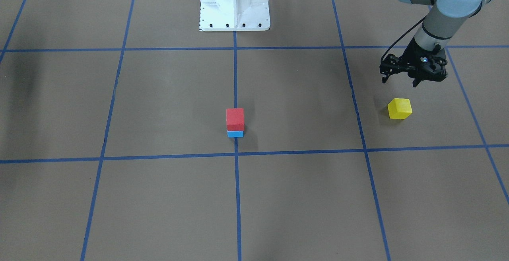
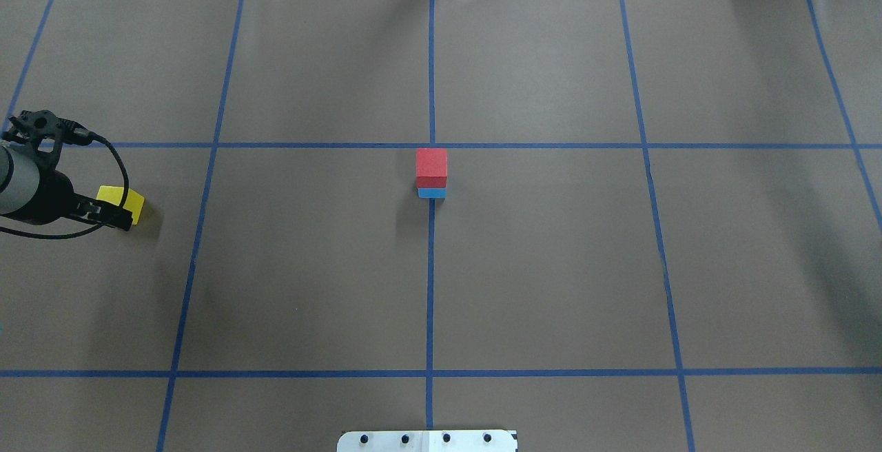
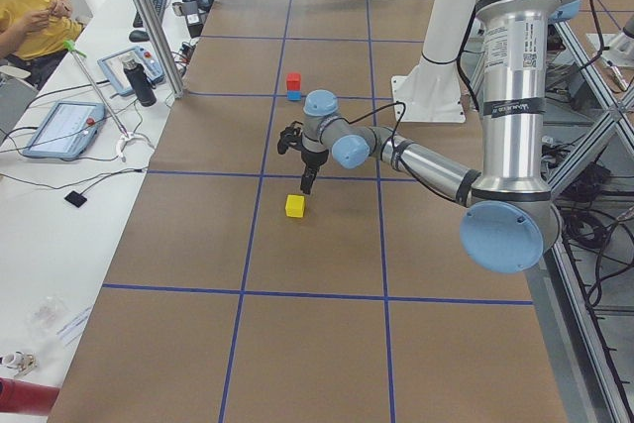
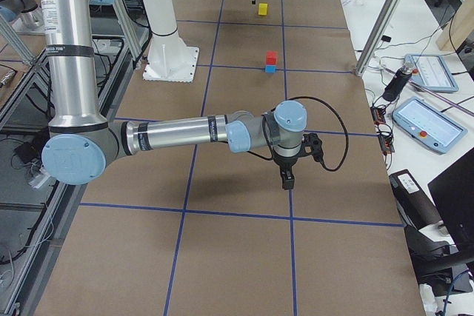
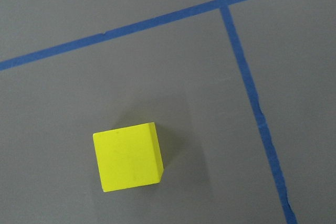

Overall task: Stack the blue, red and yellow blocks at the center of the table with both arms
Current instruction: 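Lower the left gripper and close it on the yellow cube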

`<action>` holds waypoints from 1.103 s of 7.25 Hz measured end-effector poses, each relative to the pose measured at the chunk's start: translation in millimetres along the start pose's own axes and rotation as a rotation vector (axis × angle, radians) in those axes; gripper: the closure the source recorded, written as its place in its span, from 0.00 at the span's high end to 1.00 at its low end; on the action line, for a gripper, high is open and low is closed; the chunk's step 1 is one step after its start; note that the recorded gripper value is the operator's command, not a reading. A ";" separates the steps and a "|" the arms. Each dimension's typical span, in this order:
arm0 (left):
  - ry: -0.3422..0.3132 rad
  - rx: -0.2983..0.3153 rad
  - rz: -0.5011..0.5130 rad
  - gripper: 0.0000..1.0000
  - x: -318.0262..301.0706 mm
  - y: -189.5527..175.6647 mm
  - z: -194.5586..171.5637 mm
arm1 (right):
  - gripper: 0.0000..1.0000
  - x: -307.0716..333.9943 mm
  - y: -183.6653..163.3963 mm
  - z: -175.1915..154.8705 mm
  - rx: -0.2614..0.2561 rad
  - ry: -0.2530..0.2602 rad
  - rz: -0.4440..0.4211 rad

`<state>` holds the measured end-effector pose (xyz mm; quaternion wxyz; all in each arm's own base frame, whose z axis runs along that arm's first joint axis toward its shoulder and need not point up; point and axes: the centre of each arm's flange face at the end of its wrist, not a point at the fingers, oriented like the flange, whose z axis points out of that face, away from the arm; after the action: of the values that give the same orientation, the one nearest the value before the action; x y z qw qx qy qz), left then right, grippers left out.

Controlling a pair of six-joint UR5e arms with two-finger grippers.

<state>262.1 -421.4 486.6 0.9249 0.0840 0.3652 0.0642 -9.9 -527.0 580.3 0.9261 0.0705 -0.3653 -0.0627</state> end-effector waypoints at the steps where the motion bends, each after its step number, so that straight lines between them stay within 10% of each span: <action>1: 0.007 0.008 -0.028 1.00 -2.5 -7.4 14.8 | 1.00 0.1 0.3 0.1 0.000 0.000 0.000; 8: -0.021 0.019 0.004 1.00 -28.1 -39.8 41.0 | 1.00 -1.3 -1.6 -1.3 0.003 0.000 -0.003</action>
<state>272.2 -469.8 526.7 0.9278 0.0941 0.3557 0.0618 -10.0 -528.3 578.3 0.9259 0.0725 -0.3653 -0.0635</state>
